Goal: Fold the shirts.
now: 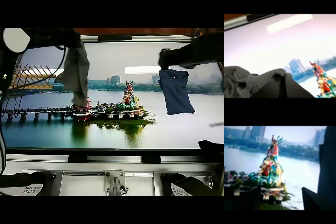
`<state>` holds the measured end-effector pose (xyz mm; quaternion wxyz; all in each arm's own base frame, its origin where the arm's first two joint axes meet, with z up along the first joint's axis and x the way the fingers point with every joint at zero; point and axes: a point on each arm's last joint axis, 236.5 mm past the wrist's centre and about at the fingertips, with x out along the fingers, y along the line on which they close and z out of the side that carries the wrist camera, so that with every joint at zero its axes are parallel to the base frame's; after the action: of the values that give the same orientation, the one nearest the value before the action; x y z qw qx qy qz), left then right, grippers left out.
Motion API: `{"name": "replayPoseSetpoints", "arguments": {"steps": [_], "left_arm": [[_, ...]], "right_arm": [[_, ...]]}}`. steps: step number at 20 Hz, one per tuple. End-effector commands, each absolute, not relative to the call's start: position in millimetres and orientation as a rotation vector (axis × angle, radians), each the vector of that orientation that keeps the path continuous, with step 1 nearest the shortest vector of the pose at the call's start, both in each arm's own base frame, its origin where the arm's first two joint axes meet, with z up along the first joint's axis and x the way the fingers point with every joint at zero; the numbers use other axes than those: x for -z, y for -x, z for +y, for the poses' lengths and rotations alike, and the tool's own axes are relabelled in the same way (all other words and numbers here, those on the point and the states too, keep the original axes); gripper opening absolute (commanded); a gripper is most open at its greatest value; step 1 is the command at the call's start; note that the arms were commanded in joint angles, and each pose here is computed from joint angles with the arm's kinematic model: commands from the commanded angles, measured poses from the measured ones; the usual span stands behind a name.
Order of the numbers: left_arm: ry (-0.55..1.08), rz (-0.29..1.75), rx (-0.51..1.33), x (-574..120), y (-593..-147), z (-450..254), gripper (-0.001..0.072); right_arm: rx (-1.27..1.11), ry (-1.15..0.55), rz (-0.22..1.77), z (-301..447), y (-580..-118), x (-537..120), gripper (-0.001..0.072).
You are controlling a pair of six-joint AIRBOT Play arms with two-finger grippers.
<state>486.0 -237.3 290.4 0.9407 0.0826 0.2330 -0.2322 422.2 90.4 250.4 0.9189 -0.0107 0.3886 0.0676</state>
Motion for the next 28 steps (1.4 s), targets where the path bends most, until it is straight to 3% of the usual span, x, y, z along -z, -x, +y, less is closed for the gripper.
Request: {"name": "replayPoseSetpoints", "arguments": {"steps": [1,5,8,9,10,11,12,14,19,20,21,25,28], "left_arm": [[-0.214,0.669,0.612,-269,-400,-285,0.0029],[-0.277,0.828,0.761,-194,-336,-365,0.003],[-0.362,0.943,0.856,-133,-288,-412,0.0044],[-0.391,0.974,0.868,-123,-278,-415,0.0148],[-0.41,1.006,0.865,-118,-271,-411,0.0338],[-0.431,1.033,0.843,-117,-272,-400,0.0469],[-0.456,1.063,0.799,-117,-278,-380,0.052],[-0.461,1.132,0.715,-122,-296,-332,0.052],[-0.211,1.319,0.505,-115,-341,-217,0.0564],[-0.126,1.381,0.512,-102,-337,-206,0.0667],[-0.052,1.441,0.549,-89,-330,-200,0.072],[0.212,1.618,0.573,-12,-304,-166,0.072],[0.324,1.578,0.498,34,-311,-153,0.072]], "right_arm": [[0.05,0.008,0.574,32,-377,-334,0.063],[0.113,-0.034,0.424,2,-321,-388,0.063],[0.127,-0.045,0.459,-5,-299,-384,0.0631],[0.14,-0.042,0.509,-7,-294,-374,0.0631],[0.15,-0.03,0.576,-8,-290,-359,0.0631],[0.157,-0.01,0.646,-9,-288,-345,0.063],[0.166,0.008,0.728,-9,-285,-328,0.0631],[0.176,0.03,0.853,-7,-286,-302,0.0631],[0.09,0.125,1.122,19,-314,-215,0.0631],[0.023,0.128,1.212,32,-314,-186,0.0631],[-0.051,0.097,1.302,46,-310,-158,0.0631],[-0.272,-0.158,1.524,85,-301,-74,0.063],[-0.245,-0.206,1.57,81,-305,-39,0.0631]]}}
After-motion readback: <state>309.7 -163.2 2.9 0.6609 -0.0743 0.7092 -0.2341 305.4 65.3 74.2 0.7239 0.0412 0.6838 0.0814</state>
